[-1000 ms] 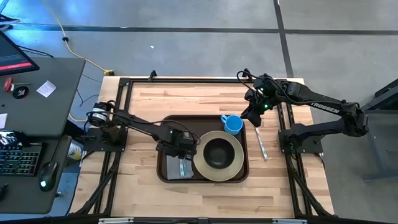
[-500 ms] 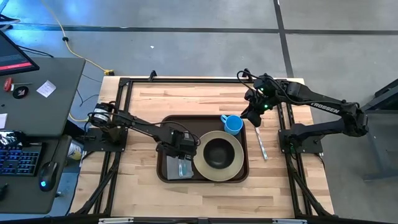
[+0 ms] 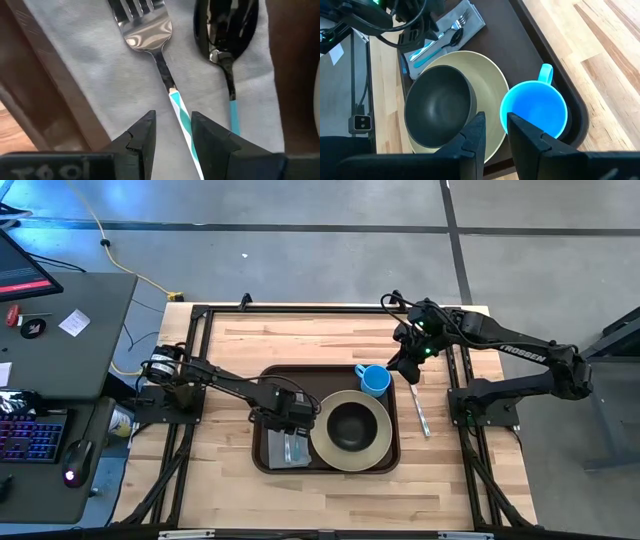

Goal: Set up tray
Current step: Put the blue patterned fork on the gray napkin to the left of the blue spoon

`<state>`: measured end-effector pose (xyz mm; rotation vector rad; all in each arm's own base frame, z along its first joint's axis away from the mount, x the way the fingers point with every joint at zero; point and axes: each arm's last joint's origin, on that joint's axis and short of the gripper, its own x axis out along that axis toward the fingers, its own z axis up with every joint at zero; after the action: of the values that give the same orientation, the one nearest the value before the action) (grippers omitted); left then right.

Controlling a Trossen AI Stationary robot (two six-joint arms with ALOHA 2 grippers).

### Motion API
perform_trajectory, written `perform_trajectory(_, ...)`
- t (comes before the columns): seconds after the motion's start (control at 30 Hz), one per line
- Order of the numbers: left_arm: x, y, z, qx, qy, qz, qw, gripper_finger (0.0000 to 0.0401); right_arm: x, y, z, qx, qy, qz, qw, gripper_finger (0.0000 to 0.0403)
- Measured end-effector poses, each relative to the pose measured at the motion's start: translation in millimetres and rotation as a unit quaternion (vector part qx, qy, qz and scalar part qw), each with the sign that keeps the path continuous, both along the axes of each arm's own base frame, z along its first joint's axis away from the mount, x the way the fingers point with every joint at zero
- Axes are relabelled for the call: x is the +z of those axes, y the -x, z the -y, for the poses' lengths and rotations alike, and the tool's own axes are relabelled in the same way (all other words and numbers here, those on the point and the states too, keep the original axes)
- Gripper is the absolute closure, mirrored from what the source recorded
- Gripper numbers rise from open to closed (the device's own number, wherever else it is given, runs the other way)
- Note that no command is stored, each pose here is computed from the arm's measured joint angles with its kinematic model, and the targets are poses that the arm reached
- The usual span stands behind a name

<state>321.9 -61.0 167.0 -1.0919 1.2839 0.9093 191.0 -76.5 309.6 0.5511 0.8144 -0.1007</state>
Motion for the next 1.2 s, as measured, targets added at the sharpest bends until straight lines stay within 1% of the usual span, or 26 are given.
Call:
perform_trajectory(0.23,0.0,-0.4,0.0,-0.004,0.001,0.002,1.0,0.0245,0.0,0.0,0.0,0.0,0.0,0.0,1.0,0.0332)
perform_trajectory(0.5,0.4,-0.5,1.6,-0.011,0.028,0.0,1.0,0.0245,0.0,0.0,0.0,0.0,0.0,0.0,1.0,0.0332)
perform_trajectory(0.63,0.2,3.4,1.4,-0.016,0.032,-0.021,0.999,0.0245,0.0,0.0,0.0,0.0,0.0,0.0,1.0,0.0332)
perform_trajectory(0.8,0.0,7.3,0.7,-0.044,0.027,-0.038,0.998,0.0245,0.0,0.0,0.0,-0.002,-0.002,0.0,1.0,0.0332)
perform_trajectory(0.97,0.2,4.0,1.5,-0.047,0.033,-0.021,0.998,0.0245,0.0,0.0,-0.1,-0.002,-0.004,0.0,1.0,0.0332)
perform_trajectory(1.2,1.1,-3.1,3.5,-0.027,0.053,0.013,0.998,0.0245,0.0,0.0,-0.1,-0.002,-0.004,0.0,1.0,0.0332)
